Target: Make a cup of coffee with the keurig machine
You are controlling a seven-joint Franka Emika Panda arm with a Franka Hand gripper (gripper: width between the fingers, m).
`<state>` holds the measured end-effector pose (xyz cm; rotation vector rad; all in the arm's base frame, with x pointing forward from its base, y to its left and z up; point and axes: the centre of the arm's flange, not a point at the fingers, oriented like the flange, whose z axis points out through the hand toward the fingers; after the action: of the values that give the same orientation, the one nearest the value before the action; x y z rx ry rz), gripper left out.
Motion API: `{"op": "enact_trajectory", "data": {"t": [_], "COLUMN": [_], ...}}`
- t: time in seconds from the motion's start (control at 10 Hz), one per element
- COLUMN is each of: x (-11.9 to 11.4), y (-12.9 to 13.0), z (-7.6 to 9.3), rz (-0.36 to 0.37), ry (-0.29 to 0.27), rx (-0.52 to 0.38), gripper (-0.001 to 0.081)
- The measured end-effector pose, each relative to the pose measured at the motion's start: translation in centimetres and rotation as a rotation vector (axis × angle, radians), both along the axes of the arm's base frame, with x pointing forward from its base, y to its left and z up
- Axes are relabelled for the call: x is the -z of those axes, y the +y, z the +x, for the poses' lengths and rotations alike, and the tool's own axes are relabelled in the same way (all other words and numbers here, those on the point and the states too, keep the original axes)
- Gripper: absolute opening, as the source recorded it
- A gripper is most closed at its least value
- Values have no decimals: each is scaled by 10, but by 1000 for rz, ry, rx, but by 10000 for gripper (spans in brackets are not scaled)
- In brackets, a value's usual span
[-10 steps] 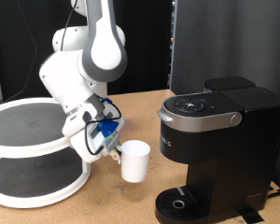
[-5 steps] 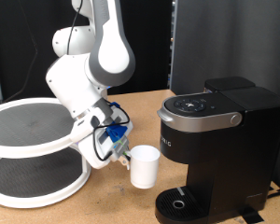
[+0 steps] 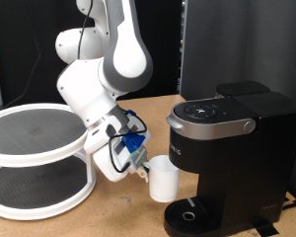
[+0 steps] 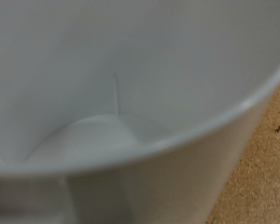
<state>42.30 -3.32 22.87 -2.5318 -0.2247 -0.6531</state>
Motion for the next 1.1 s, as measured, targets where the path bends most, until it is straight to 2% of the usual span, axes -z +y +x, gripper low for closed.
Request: {"op": "enact_trajectory", "data": {"t": [0.7,1.1], "x": [0,15], "y": [25,35], "z": [17,20], "rz": [22,16], "ry": [-60,-57], "rx": [-12,-21], "gripper": [70,70]}}
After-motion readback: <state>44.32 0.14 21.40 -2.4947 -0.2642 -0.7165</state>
